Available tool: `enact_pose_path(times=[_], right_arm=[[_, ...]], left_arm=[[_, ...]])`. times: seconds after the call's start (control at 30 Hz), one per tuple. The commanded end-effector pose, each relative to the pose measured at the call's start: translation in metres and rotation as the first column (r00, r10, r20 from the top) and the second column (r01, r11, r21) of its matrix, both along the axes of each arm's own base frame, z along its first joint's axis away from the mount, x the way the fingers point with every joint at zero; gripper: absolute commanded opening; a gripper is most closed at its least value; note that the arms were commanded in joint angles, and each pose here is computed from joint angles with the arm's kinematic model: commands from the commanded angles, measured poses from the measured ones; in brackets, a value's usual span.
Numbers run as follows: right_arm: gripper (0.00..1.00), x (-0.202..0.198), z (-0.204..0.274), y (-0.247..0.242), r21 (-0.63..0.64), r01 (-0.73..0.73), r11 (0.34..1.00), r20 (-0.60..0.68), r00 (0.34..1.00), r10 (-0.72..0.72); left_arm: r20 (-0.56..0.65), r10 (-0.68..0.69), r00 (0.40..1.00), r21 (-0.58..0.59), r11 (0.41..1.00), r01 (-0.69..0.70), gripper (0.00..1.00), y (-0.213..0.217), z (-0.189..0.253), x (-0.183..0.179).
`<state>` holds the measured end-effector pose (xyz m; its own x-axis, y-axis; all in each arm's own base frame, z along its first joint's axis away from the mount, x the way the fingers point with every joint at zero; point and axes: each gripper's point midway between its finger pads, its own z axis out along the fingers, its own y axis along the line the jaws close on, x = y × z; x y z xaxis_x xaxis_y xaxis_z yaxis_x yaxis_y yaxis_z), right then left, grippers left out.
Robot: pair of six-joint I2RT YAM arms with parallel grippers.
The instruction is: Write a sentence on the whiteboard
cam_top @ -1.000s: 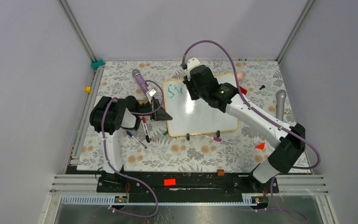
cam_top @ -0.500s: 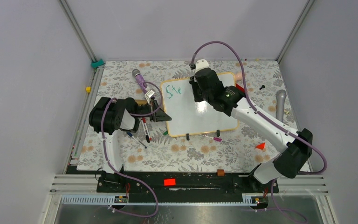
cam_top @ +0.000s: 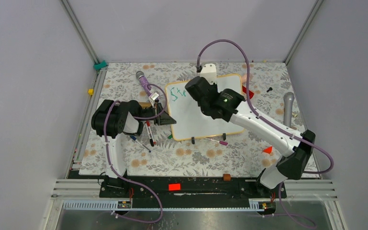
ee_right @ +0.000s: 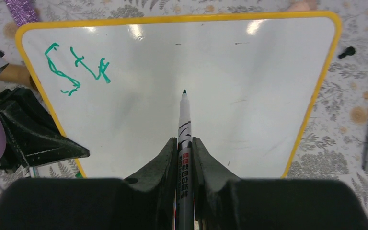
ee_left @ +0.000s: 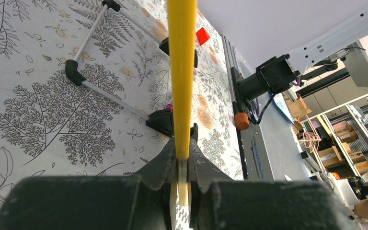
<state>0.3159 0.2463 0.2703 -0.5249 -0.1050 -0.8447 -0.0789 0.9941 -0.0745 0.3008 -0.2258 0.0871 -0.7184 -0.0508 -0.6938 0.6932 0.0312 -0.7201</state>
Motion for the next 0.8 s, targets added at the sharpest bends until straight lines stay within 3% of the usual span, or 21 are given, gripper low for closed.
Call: enact_pose_path(times=[0.0, 0.17, 0.27, 0.4, 0.77], right_arm=[[0.00, -0.008, 0.025, -0.020, -0.106, 0.179, 0.978, 0.112, 0.980, -0.168], [0.00, -0.015, 0.024, 0.000, -0.033, 0.132, 0.991, 0.030, 0.991, -0.132], [0.00, -0.012, 0.033, 0.003, -0.012, 0.118, 0.993, 0.054, 0.992, -0.117], [0.00, -0.005, 0.049, -0.004, -0.038, 0.146, 0.989, 0.121, 0.983, -0.141], [0.00, -0.009, 0.040, 0.017, -0.125, -0.063, 0.990, 0.037, 0.997, 0.068]], left_arm=[[0.032, -0.037, 0.999, 0.000, 0.999, 0.037, 0.00, 0.002, 0.005, -0.003], [0.028, -0.048, 0.998, 0.001, 0.999, 0.048, 0.00, 0.003, 0.005, -0.004], [0.028, -0.053, 0.998, 0.001, 0.999, 0.053, 0.00, 0.002, 0.005, -0.005], [0.027, -0.056, 0.998, 0.001, 0.998, 0.056, 0.00, 0.002, 0.005, -0.005], [0.009, -0.046, 0.999, 0.000, 0.999, 0.046, 0.00, 0.002, 0.004, -0.003]])
